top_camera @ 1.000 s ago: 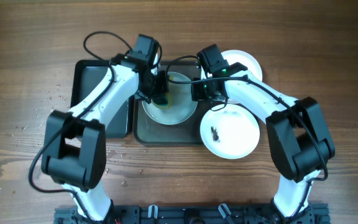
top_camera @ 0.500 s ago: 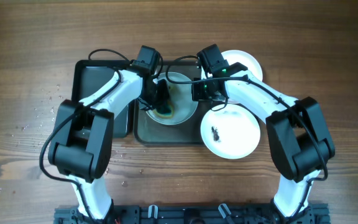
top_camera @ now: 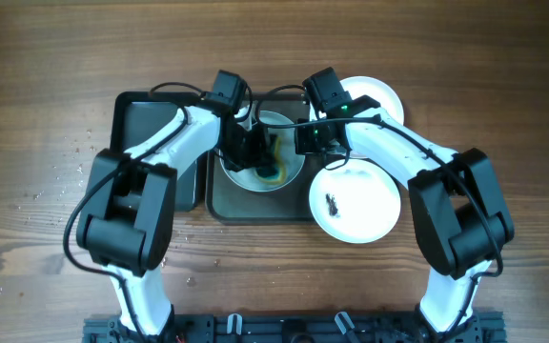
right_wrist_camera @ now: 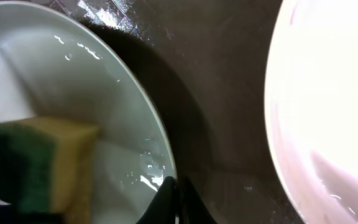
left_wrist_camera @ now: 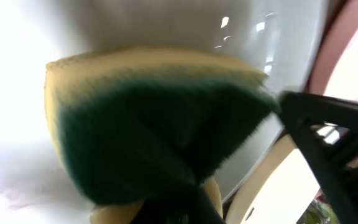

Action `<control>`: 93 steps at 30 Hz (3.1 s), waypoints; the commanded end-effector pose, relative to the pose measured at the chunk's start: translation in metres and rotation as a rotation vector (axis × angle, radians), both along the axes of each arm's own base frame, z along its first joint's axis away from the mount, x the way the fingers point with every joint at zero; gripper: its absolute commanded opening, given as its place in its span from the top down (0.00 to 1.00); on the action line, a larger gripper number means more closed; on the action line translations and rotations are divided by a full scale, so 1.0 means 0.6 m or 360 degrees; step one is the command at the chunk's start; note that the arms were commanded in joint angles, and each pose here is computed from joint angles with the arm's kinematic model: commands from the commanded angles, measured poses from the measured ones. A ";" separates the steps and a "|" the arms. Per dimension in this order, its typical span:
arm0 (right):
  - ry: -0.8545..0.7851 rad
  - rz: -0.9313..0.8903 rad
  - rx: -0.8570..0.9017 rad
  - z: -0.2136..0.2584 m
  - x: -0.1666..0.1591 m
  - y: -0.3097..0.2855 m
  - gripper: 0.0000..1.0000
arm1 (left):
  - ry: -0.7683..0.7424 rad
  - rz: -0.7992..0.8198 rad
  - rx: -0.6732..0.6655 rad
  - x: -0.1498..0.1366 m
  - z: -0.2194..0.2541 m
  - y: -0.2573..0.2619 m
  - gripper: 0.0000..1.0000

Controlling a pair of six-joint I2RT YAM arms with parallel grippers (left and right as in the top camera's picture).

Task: Clean dirty plates on tray and stack at the side
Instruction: 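Scrub the middle white plate with the sponge in the left gripper, then return the sponge to the water tray with the left gripper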

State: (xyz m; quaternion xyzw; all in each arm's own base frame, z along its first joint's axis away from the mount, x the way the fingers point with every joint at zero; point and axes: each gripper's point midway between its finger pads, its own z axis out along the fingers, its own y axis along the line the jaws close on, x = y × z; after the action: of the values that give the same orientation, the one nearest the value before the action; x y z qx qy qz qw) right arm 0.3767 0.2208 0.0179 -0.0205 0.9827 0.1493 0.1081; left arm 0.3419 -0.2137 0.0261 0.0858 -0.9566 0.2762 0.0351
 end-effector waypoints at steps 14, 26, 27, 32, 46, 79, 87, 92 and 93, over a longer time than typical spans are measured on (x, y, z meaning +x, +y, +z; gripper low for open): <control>0.0033 0.0024 0.0031 -0.008 -0.008 0.012 0.96 | -0.0566 0.0173 0.0590 0.069 0.109 0.108 0.96; 0.0032 0.0024 0.0032 -0.008 -0.008 0.012 0.96 | -0.0338 0.0046 0.0623 0.032 0.000 0.085 0.96; 0.0032 0.0025 0.0031 -0.008 -0.008 0.012 0.96 | -0.0315 0.0030 0.0633 0.027 -0.011 0.082 0.96; 0.0032 0.0024 0.0032 -0.008 -0.008 0.012 0.96 | -0.0232 -0.0071 0.0506 0.004 -0.032 0.038 0.96; 0.0031 0.0025 0.0031 -0.008 -0.008 0.012 0.96 | -0.0439 -0.0187 0.0257 0.027 0.025 -0.007 0.96; 0.0028 0.0025 0.0033 -0.008 -0.007 0.013 0.95 | -0.0573 0.0300 0.0848 0.024 0.062 0.374 0.96; 0.0028 0.0025 0.0033 -0.008 -0.007 0.013 0.95 | -0.0656 0.0169 0.0875 0.017 0.025 0.374 0.96; 0.0028 0.0026 0.0033 -0.008 -0.008 0.013 0.95 | -0.0669 0.0115 0.0885 0.013 0.019 0.373 0.96; 0.0029 0.0025 0.0033 -0.008 -0.008 0.013 0.95 | -0.0669 0.0115 0.0885 0.013 0.019 0.373 0.96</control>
State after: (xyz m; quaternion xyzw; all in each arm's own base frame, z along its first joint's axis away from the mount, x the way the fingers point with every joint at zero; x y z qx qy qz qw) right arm 0.3767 0.2235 0.0186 -0.0227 0.9818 0.1538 0.1088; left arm 0.3512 0.0075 0.0396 0.0889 -0.9761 0.0278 -0.1966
